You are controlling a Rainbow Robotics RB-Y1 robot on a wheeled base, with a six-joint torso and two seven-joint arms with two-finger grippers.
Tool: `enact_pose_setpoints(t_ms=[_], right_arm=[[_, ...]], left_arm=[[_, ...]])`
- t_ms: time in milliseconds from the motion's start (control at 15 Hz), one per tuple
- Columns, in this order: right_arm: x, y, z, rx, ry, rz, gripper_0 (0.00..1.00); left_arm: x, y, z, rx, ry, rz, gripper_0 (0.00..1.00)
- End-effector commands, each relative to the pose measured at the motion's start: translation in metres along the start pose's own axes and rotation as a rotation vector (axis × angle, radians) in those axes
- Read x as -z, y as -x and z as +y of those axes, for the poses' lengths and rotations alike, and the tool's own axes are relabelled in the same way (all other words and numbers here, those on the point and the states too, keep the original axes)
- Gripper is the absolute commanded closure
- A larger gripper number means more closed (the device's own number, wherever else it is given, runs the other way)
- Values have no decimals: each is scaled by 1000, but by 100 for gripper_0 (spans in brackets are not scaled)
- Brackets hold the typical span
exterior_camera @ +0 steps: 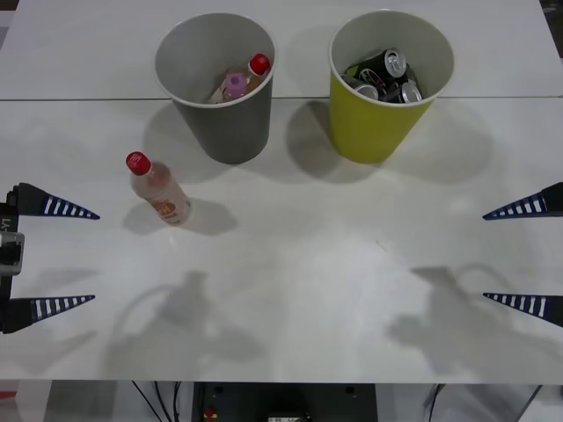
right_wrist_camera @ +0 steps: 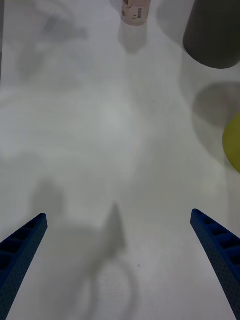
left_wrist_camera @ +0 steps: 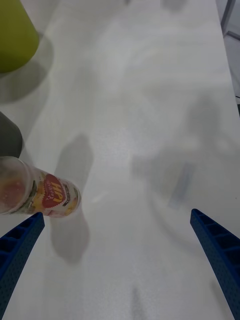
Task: Put the can into the green bin and the plastic bottle into the gray bin
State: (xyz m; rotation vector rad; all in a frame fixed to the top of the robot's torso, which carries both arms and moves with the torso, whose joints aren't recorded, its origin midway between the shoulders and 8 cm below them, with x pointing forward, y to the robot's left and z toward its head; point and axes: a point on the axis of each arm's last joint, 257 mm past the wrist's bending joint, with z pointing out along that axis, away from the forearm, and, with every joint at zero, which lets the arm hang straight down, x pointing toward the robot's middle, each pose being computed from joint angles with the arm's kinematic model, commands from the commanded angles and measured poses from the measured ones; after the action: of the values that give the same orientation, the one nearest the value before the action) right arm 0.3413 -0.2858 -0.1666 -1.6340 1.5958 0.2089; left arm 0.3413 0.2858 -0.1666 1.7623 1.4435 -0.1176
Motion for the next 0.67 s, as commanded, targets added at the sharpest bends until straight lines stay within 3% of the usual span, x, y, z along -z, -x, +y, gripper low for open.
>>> enact_pose_setpoints(t_ms=[67, 133, 200, 333, 467, 667], right_arm=[[0, 0, 0, 0, 0, 0, 0], [0, 0, 0, 0, 0, 0, 0], [0, 0, 0, 0, 0, 0, 0], [0, 0, 0, 0, 0, 0, 0], [0, 0, 0, 0, 0, 0, 0], [0, 0, 0, 0, 0, 0, 0]], left_arm=[[0, 0, 0, 0, 0, 0, 0], [0, 0, 0, 0, 0, 0, 0], [-2, -11, -5, 50, 1, -1, 0], [1, -12, 0, 83, 14, -24, 0], [2, -13, 1, 97, 17, -25, 0], [4, -21, 8, 199, 50, -70, 0]])
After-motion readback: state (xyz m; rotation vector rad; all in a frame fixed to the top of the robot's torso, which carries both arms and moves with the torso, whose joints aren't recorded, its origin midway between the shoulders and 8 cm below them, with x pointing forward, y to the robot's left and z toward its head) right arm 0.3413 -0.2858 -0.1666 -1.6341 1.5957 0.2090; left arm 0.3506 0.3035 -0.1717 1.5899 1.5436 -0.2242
